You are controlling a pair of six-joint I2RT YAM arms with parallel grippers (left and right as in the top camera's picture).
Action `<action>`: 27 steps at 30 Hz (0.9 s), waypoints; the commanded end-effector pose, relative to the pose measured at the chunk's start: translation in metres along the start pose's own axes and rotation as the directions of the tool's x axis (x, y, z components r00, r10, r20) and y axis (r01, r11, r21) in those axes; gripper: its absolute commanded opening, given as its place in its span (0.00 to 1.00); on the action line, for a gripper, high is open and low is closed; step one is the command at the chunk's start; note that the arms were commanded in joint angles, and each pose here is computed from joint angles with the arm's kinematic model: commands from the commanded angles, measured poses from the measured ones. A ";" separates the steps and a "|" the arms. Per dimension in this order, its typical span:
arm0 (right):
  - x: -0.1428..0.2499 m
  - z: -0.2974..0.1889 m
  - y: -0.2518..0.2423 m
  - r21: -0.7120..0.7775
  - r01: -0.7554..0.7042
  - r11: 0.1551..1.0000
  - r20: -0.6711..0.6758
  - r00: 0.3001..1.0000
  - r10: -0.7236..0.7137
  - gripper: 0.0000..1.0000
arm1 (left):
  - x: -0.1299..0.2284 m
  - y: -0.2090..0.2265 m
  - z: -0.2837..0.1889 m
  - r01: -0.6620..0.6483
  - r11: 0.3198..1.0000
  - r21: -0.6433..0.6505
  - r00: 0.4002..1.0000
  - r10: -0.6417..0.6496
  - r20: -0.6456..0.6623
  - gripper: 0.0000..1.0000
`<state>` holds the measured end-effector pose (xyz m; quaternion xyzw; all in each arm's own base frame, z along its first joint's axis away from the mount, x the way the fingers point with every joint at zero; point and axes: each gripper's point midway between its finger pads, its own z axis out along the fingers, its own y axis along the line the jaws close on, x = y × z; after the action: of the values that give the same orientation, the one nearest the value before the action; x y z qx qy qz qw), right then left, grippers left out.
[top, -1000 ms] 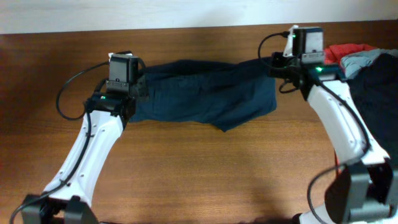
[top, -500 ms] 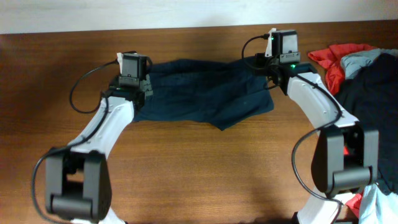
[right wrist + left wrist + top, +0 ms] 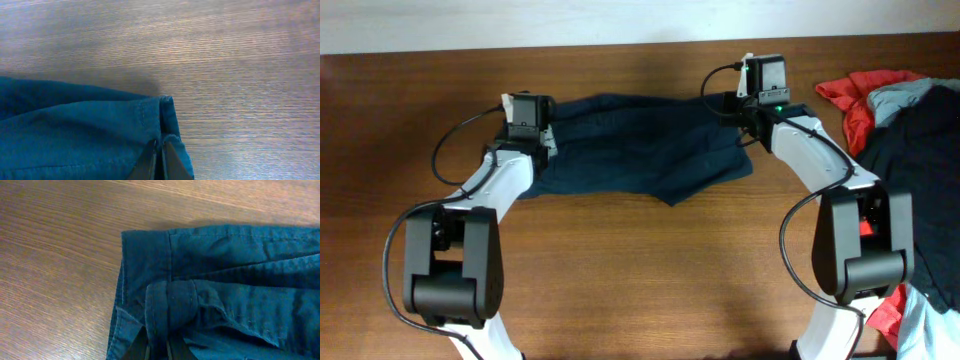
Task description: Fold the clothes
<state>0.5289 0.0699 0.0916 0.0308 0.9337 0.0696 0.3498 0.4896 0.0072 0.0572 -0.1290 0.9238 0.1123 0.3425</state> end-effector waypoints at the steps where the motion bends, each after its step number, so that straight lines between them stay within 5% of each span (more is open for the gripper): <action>1: -0.010 0.001 -0.008 0.039 0.004 0.999 0.028 1.000 -0.005 0.04 | -0.012 0.020 0.005 0.047 0.997 -0.053 0.999 -0.046 0.028 0.08; 4: -0.011 0.005 -0.008 0.037 0.004 0.999 0.037 0.999 -0.006 0.09 | -0.018 0.018 0.005 0.057 0.997 -0.045 0.997 -0.055 0.052 0.13; 8: -0.011 0.012 -0.008 0.035 0.004 0.999 0.047 0.999 -0.005 0.28 | -0.026 0.017 0.005 0.070 0.997 -0.036 0.994 -0.067 0.083 0.32; 10: -0.010 0.018 -0.008 0.034 0.004 0.999 0.050 0.999 -0.006 0.47 | -0.030 0.016 0.004 0.076 0.997 -0.032 0.993 -0.073 0.096 0.57; 14: -0.009 0.026 -0.009 0.033 0.004 0.999 0.056 0.998 -0.006 0.56 | -0.043 0.013 0.002 0.093 0.996 -0.012 0.986 -0.090 0.141 0.83; 18: -0.036 0.016 -0.004 0.022 0.047 0.999 0.146 0.988 -0.049 0.73 | -0.074 0.008 -0.017 0.062 0.998 0.018 0.981 -0.064 0.184 0.92; 21: -0.065 -0.011 0.004 0.021 0.090 0.996 0.197 0.976 -0.093 0.77 | -0.100 0.005 -0.040 0.066 0.996 0.053 0.977 -0.075 0.201 0.93; 24: -0.081 -0.042 0.014 -0.002 0.101 0.995 0.196 0.976 -0.099 0.78 | -0.119 -0.006 -0.064 0.052 0.989 0.138 0.978 -0.079 0.195 0.91; 25: -0.083 -0.050 0.018 -0.017 0.104 0.994 0.183 0.978 -0.099 0.77 | -0.120 -0.011 -0.070 0.043 0.984 0.173 0.981 -0.075 0.180 0.77; 26: -0.079 -0.065 0.026 -0.051 0.105 0.993 0.136 0.986 -0.097 0.70 | -0.116 -0.022 -0.080 0.025 0.968 0.249 0.989 -0.060 0.134 0.34; 27: -0.075 -0.071 0.030 -0.067 0.103 0.992 0.108 0.990 -0.095 0.67 | -0.112 -0.028 -0.083 0.018 0.959 0.284 0.993 -0.051 0.109 0.18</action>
<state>0.5468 0.0692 0.1251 -0.0024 0.9290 0.0525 0.3663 0.5326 0.0048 0.1509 -0.1291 0.9035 0.0661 0.4033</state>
